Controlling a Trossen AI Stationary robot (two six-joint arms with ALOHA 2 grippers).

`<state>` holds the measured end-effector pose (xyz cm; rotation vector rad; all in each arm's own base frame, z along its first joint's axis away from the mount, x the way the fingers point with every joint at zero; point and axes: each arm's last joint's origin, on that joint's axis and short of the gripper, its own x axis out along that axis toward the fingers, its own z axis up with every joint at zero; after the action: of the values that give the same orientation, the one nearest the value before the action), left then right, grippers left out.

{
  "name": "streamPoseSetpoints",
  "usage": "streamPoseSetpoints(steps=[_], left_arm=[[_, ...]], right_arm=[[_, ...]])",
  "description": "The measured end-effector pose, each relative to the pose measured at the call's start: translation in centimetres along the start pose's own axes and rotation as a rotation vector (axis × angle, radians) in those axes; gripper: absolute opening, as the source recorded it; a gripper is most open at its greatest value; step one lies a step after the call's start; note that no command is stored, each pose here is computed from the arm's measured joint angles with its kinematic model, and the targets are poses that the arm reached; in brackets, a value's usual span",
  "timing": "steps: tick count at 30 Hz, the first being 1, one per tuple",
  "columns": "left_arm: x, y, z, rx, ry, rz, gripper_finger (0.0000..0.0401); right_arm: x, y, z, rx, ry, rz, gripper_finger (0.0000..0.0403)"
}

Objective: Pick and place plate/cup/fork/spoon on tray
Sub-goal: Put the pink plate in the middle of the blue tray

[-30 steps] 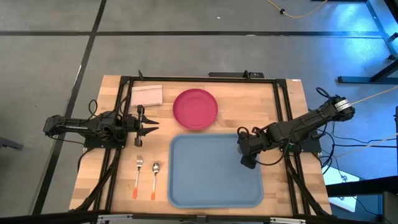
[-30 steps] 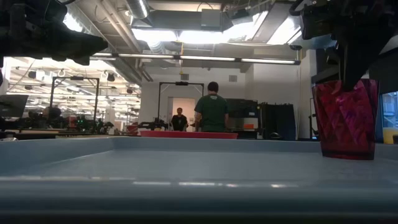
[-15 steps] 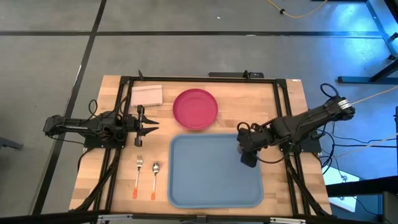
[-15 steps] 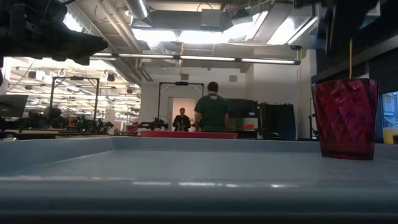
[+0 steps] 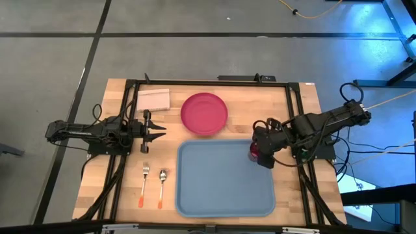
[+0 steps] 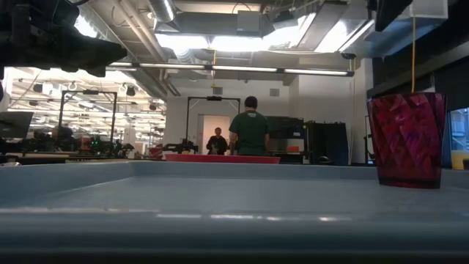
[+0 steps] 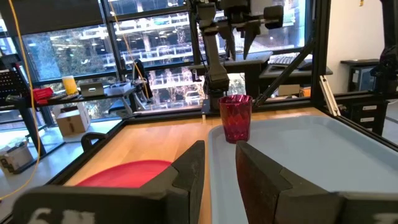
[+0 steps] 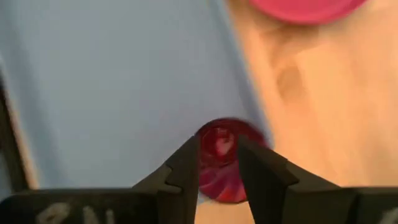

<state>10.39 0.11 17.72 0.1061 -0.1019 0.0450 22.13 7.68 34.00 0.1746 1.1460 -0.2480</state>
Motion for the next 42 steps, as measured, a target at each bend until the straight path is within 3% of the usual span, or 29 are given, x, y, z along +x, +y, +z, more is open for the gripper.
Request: streamPoseSetpoints(steps=[6,10,15,21,24,29,32,35,38,42], left_arm=[[0.0,0.0,0.0,0.0,0.0,-0.001,0.0084],[0.0,0.0,0.0,0.0,-0.001,0.0,0.0084],[0.0,0.0,0.0,0.0,0.0,0.0,0.0084],[0.0,0.0,0.0,0.0,0.0,0.0,0.0084],[0.0,0.0,0.0,0.0,-0.001,0.0,0.0084],[0.0,0.0,0.0,0.0,-0.002,0.0,0.0084],[0.0,0.0,0.0,0.0,-0.002,0.0,0.0084],[0.0,0.0,0.0,0.0,-0.002,0.0,0.0084],[0.0,0.0,0.0,0.0,-0.001,0.0,0.0084],[0.0,0.0,0.0,0.0,-0.002,0.0,0.0084]], right_arm=[[0.3,-0.6,0.4,-0.065,-0.165,-0.256,0.011],[-0.2,-1.9,0.3,-0.138,-0.246,-0.528,0.011],[-1.7,-4.5,-1.2,-0.006,-0.22,-0.677,0.011],[-4.8,-7.2,-3.9,0.124,-0.355,-0.599,0.011],[-6.1,-9.0,-6.2,0.253,-0.441,-0.549,0.011],[-4.9,-10.5,-9.4,0.441,-0.625,-0.374,0.011],[-2.7,-10.0,-10.1,0.421,-0.732,-0.256,0.011],[-0.2,-9.3,-10.4,0.3,-0.815,-0.158,0.011],[2.6,-9.0,-11.2,0.213,-0.893,-0.157,0.011],[6.0,-9.4,-12.6,0.212,-0.987,-0.212,0.011]])
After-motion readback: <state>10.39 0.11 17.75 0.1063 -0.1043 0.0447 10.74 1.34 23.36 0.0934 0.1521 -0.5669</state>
